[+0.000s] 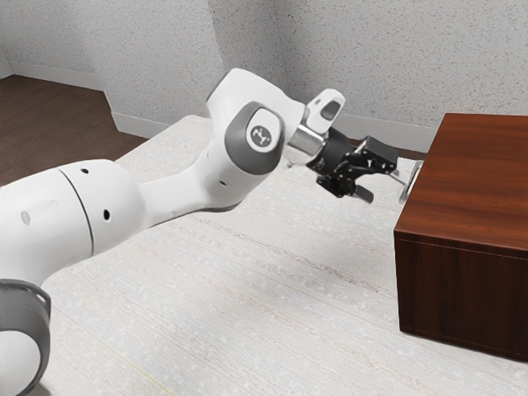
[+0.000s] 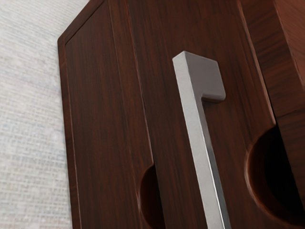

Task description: Pull the drawer handle with one arm to open the drawer

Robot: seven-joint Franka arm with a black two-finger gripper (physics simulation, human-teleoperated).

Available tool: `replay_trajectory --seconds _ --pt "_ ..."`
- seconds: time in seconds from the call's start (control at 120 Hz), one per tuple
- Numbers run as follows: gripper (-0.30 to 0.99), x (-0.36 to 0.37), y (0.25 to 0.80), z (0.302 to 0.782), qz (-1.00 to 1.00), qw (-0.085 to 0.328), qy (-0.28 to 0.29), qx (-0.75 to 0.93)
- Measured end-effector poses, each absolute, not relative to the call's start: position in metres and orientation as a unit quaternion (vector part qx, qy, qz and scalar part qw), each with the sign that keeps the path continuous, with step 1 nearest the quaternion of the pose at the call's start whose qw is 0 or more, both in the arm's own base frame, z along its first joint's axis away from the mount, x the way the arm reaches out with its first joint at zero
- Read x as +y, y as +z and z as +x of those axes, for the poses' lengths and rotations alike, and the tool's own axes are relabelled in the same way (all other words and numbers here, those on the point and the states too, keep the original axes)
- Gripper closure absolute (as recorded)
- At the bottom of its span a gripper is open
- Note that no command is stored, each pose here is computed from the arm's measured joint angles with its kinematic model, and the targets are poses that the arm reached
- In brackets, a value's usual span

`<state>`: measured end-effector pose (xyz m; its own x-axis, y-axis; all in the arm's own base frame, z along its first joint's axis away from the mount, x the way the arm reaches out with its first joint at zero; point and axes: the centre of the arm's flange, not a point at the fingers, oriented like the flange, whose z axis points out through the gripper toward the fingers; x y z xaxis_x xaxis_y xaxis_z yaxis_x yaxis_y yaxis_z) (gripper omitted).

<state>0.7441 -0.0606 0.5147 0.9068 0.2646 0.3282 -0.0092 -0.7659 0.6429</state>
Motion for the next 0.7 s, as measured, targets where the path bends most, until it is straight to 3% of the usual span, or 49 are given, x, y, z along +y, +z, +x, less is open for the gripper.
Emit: replay_trajectory --seconds 0.7 --pt "0.00 -0.034 0.500 0.749 0.926 0.311 0.198 0.086"
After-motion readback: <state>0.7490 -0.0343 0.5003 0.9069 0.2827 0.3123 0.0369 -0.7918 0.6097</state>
